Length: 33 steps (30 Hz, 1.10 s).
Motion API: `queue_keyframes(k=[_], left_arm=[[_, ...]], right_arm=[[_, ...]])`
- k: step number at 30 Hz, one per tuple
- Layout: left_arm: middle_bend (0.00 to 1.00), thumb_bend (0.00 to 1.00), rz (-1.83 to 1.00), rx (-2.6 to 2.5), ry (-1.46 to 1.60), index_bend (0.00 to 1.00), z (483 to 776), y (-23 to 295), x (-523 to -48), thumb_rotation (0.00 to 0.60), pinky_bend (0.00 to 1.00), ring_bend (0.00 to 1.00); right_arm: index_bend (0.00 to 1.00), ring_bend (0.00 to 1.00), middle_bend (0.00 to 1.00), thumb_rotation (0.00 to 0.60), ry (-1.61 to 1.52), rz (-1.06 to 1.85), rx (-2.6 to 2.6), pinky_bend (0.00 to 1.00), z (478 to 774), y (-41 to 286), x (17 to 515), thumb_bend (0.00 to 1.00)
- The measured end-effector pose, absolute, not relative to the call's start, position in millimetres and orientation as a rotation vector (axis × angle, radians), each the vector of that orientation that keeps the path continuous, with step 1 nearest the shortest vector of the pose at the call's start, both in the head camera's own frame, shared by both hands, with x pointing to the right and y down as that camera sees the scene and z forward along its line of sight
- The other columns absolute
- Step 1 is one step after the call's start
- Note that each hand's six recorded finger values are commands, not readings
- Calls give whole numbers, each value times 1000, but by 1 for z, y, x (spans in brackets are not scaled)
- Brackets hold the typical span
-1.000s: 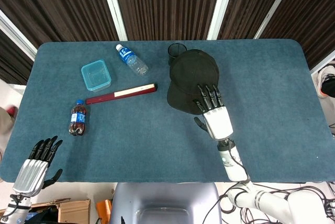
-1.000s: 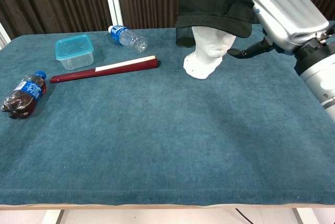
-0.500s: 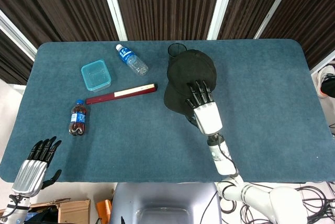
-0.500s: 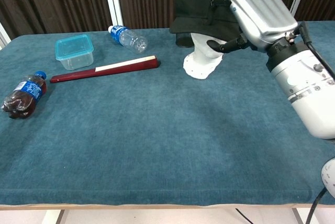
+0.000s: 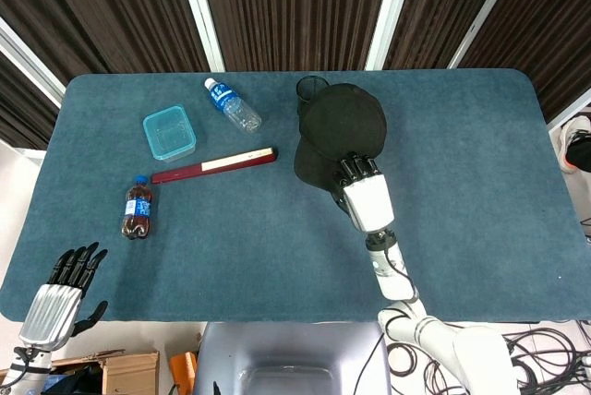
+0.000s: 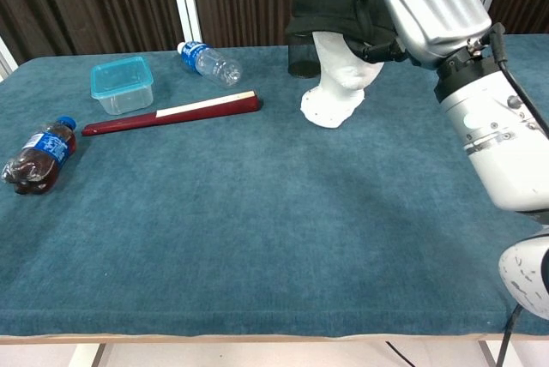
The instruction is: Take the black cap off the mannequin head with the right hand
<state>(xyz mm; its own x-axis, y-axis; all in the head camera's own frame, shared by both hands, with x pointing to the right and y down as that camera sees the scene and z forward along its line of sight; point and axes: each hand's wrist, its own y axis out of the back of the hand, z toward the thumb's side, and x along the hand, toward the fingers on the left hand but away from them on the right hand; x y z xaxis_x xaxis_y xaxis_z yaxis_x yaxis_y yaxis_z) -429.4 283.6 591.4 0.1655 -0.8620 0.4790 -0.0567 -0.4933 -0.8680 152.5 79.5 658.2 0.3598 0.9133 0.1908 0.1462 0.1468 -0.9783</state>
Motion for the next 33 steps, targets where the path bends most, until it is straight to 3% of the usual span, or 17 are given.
queue_keyframes(k=[11,19,33], left_arm=[[0,331,-1399,-1713,894,0,589,283,-431,600,80,23],[0,331,-1398,-1715,896,0,589,284,-432,600,81,24],[0,330,-1399,-1714,902,0,588,284,-433,600,81,26]], right_arm=[[992,607,713,600,-1100,718,-1303,841,654,66,151,313],[1000,688,769,600,-1098,675,-1273,960,647,62,151,371],[1000,708,791,600,-1046,546,-1030,999,599,29,160,409]])
